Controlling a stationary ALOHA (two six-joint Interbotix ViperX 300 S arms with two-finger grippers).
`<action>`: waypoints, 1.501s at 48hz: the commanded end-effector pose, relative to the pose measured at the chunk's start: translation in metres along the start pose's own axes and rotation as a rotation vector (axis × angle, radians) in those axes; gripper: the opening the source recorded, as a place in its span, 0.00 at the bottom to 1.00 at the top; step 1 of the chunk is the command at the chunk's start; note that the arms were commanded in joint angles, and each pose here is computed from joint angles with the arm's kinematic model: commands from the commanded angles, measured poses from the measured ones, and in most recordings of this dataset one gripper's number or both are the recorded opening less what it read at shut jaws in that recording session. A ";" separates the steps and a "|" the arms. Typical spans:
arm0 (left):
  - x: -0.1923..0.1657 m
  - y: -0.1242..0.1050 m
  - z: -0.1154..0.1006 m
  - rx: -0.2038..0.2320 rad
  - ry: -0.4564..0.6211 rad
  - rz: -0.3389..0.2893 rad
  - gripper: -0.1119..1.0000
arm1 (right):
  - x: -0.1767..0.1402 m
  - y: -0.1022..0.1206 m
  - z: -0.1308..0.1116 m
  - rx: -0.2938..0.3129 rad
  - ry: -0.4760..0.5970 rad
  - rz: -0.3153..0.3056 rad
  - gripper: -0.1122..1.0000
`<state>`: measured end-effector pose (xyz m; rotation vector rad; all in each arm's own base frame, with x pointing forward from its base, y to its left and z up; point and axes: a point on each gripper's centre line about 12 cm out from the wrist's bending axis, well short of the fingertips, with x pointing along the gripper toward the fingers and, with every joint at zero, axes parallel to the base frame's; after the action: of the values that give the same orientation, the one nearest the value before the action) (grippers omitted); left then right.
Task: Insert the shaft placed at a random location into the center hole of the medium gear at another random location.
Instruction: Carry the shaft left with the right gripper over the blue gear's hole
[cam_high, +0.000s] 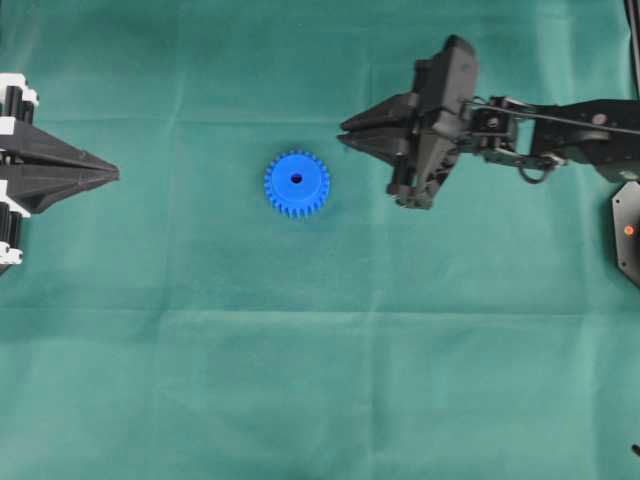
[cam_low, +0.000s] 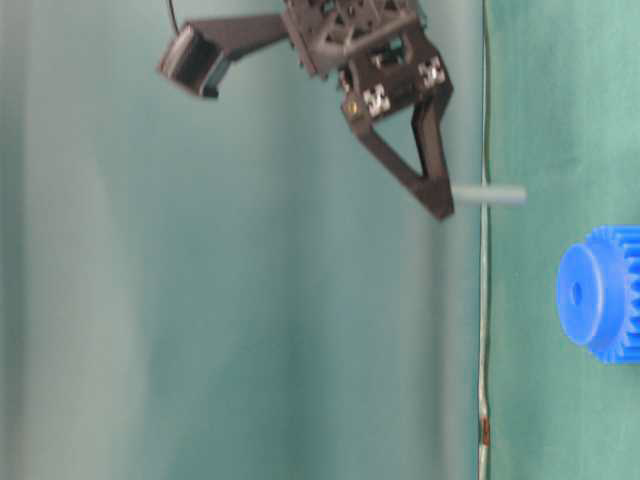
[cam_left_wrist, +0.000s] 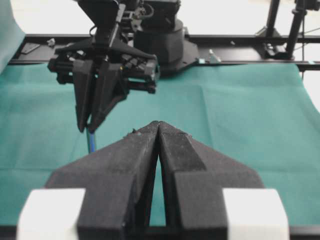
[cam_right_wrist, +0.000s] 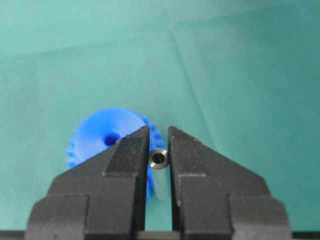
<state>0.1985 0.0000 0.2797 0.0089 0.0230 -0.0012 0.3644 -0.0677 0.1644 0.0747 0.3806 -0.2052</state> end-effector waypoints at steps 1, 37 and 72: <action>0.002 0.000 0.010 0.002 -0.025 0.000 0.10 | 0.008 0.007 0.020 -0.007 -0.053 0.017 0.20; 0.002 0.000 0.010 0.000 -0.025 0.000 0.10 | 0.040 0.027 0.029 -0.019 -0.055 0.056 0.20; 0.002 0.000 0.010 0.003 -0.026 0.001 0.10 | 0.046 0.028 0.025 -0.021 -0.042 0.058 0.20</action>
<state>0.1985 0.0000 0.2797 0.0089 0.0230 -0.0012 0.4153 -0.0519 0.1575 0.0651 0.3791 -0.1477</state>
